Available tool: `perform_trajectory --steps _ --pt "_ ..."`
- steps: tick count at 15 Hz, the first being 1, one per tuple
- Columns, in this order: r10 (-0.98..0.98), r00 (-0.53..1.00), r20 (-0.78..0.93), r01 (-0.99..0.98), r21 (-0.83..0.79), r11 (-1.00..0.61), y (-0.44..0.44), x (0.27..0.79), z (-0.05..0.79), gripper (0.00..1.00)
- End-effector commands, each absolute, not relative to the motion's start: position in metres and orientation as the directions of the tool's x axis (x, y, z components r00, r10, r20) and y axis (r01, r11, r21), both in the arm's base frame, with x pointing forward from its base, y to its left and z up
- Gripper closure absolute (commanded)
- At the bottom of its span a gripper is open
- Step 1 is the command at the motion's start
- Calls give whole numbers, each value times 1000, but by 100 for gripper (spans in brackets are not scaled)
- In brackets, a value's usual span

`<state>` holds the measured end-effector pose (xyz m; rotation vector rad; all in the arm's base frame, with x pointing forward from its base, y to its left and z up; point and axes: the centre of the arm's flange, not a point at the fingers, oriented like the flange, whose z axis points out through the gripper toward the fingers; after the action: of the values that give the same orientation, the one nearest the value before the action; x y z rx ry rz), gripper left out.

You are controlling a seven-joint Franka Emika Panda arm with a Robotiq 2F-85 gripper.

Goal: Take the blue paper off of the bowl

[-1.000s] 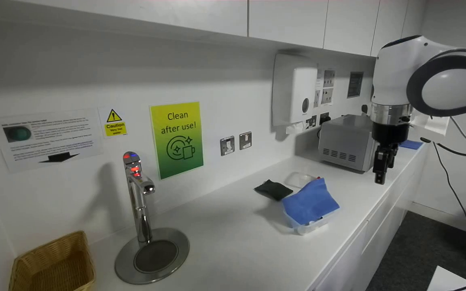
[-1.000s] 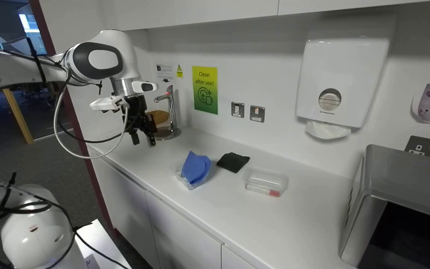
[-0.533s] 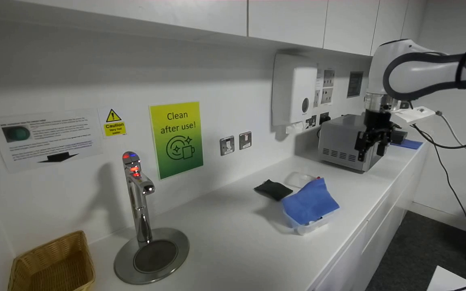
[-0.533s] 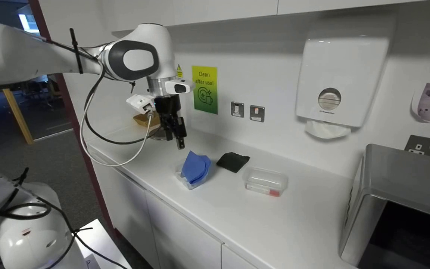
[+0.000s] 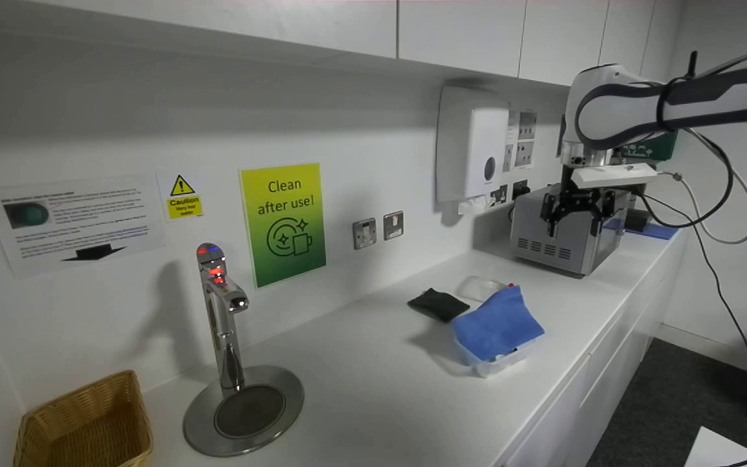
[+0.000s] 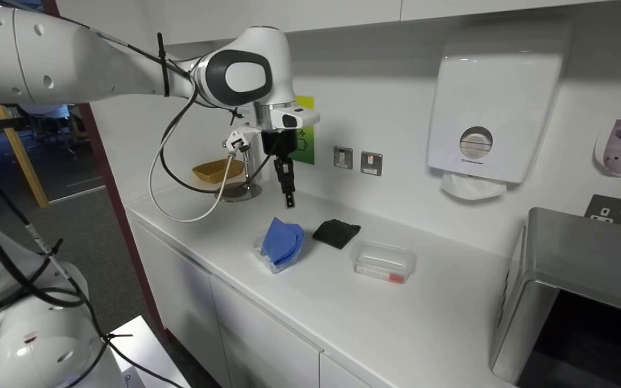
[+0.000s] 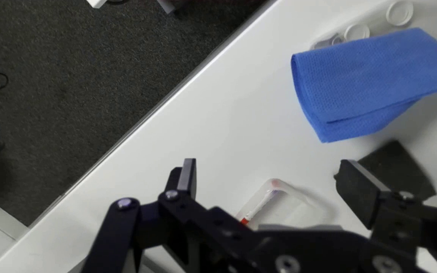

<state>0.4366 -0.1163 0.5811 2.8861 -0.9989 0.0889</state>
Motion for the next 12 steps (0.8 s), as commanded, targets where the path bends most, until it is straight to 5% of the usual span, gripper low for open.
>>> perform_trajectory --steps 1,12 --pt "-754 649 106 -758 6 -652 -135 442 612 0" --pt "-799 586 134 -806 -8 -592 -145 436 613 0"
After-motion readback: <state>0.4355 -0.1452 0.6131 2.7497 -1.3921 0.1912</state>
